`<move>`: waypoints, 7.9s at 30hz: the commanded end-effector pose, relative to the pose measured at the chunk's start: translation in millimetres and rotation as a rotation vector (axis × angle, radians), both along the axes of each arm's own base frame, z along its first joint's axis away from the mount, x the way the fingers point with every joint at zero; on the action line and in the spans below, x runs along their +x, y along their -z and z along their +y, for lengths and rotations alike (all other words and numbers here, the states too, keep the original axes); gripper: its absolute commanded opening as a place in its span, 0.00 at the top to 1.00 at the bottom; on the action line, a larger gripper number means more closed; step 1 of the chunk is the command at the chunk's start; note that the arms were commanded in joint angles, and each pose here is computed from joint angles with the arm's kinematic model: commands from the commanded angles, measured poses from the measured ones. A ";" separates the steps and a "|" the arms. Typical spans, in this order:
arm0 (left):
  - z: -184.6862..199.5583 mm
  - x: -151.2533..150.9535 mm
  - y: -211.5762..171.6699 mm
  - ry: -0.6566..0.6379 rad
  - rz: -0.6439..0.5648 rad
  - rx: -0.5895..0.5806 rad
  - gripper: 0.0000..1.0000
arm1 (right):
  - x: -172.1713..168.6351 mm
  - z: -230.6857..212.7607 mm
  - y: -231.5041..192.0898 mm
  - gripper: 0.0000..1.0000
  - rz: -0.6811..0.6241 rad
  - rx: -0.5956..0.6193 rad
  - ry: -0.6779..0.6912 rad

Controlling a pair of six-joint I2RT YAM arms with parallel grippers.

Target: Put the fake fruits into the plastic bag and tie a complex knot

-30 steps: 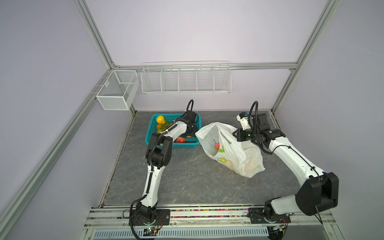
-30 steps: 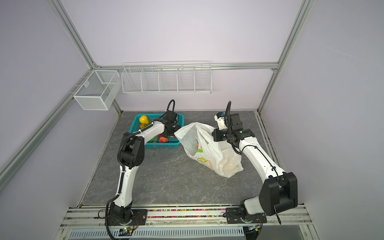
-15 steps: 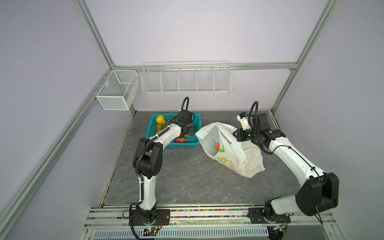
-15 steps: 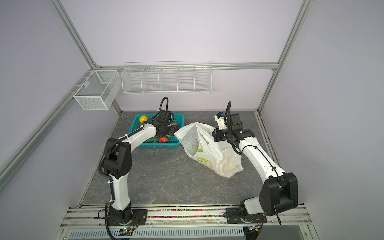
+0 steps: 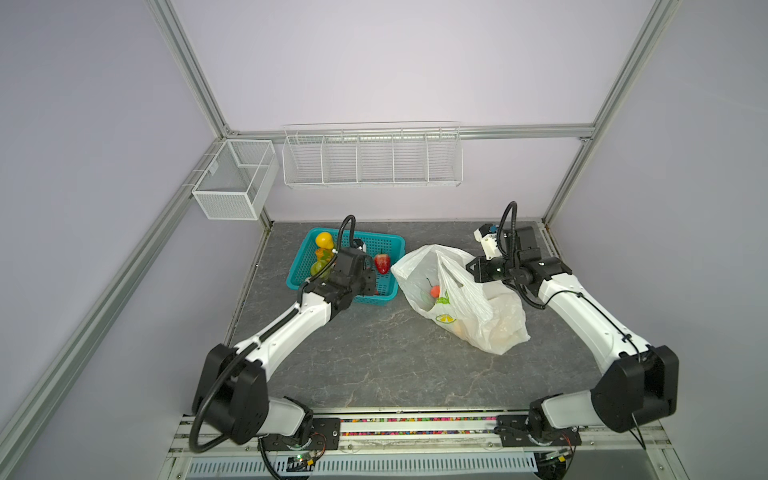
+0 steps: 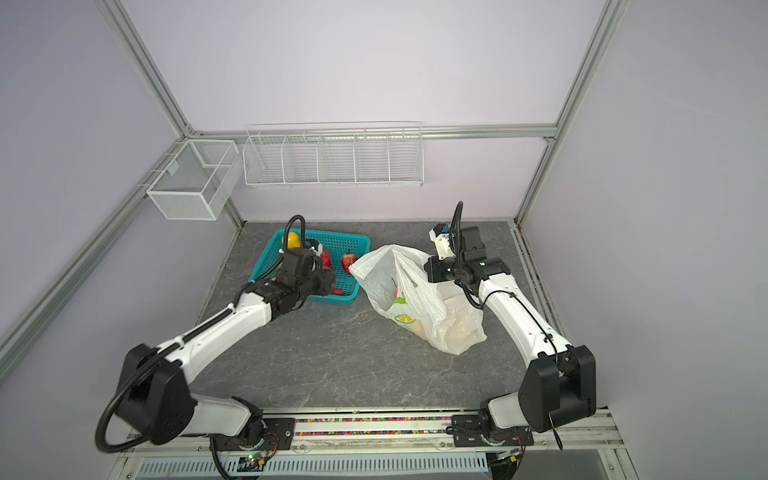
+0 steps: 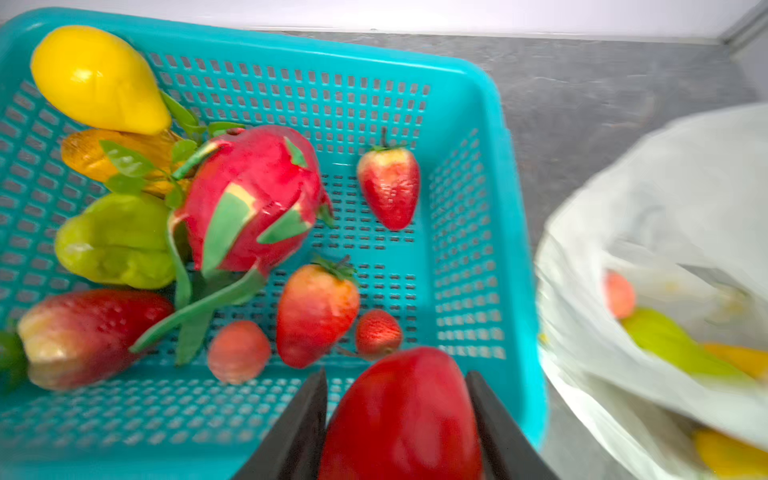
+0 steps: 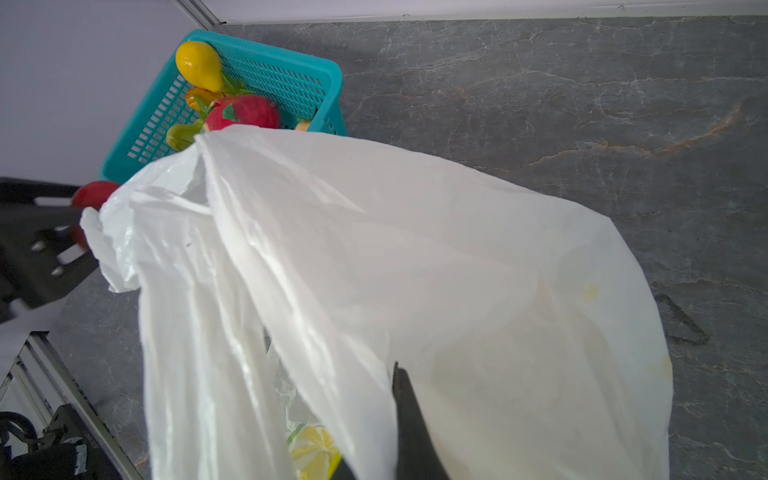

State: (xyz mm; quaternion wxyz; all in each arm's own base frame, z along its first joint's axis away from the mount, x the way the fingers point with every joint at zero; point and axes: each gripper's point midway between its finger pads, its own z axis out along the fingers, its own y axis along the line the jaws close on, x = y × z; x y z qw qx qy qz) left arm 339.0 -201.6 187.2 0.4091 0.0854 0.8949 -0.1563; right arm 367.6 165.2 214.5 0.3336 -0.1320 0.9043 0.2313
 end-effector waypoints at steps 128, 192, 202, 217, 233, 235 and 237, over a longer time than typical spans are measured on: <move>41.9 78.1 98.6 -0.059 0.381 0.326 0.49 | -2.3 2.1 4.7 0.91 -0.019 -0.042 -0.020; -171.9 12.4 19.8 0.413 -0.067 -0.040 0.17 | -4.6 0.0 1.4 0.91 -0.018 -0.053 -0.012; -95.9 -42.5 13.7 0.438 0.001 0.045 0.30 | -0.7 2.0 4.5 0.91 -0.011 -0.051 -0.016; -80.9 -43.5 -23.2 0.489 -0.025 -0.142 0.36 | -0.1 4.4 4.5 0.91 -0.012 -0.035 -0.016; -208.4 -89.3 -47.9 0.719 -0.110 -0.186 0.34 | 47.5 5.4 -37.1 0.93 -0.057 -0.053 -0.039; -195.8 -80.2 -40.0 0.666 -0.133 -0.108 0.31 | 42.5 6.1 -30.5 0.94 -0.051 -0.062 -0.064; -178.5 -68.4 -32.7 0.587 -0.147 -0.033 0.29 | 38.0 6.8 -25.8 0.93 -0.048 -0.068 -0.087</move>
